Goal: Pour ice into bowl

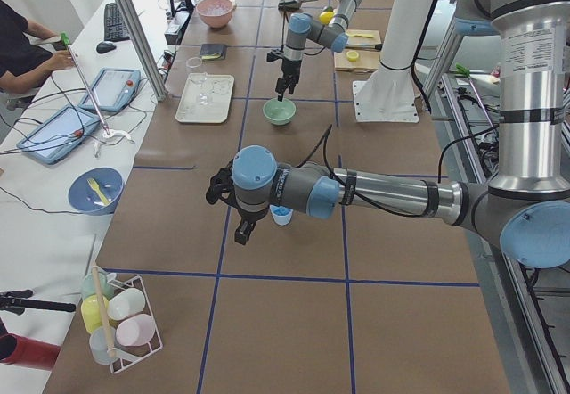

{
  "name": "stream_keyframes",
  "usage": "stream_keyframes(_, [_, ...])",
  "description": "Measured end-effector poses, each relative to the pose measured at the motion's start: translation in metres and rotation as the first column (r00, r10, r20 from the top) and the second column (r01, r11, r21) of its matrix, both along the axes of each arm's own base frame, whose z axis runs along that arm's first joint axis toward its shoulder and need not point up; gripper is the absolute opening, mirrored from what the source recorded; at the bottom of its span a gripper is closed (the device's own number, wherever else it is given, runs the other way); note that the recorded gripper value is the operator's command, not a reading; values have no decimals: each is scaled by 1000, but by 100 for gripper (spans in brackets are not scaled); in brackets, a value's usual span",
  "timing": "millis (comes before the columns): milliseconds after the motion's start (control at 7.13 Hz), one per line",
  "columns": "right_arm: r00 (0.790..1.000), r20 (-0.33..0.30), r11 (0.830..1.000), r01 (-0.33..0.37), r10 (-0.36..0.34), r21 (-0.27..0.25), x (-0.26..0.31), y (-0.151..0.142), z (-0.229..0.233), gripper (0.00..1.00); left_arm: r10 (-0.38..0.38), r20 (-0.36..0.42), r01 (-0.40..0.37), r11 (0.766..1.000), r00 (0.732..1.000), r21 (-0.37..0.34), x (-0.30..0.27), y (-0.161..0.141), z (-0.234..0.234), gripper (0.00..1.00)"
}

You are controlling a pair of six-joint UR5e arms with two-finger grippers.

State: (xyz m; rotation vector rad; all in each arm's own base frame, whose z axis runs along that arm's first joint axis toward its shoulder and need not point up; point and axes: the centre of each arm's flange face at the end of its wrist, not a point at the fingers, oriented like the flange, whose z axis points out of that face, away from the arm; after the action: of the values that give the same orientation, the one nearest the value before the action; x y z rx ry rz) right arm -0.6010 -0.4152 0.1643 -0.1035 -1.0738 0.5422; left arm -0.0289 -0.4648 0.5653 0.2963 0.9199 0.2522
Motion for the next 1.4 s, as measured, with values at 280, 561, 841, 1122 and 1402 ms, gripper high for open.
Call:
stream_keyframes(280, [999, 27, 999, 37, -37, 6, 96, -20, 24, 100, -53, -43, 52, 998, 998, -25, 34, 8, -15, 100])
stream_keyframes(561, [994, -5, 991, 107, -107, 79, 184, -24, 71, 100, -124, -132, 121, 992, 984, -29, 78, 47, -19, 100])
stream_keyframes(841, [987, -66, 979, 152, -144, 133, 233, -31, 119, 100, -239, -145, 244, 970, 960, 21, 120, 103, 0, 100])
stream_keyframes(1122, [980, -109, 968, 185, -168, 168, 255, -34, 146, 100, -314, -120, 320, 947, 942, 31, 149, 137, 8, 100])
stream_keyframes(1402, [978, -117, 965, 193, -174, 176, 258, -34, 150, 100, -383, -80, 386, 922, 920, 20, 165, 159, 9, 100])
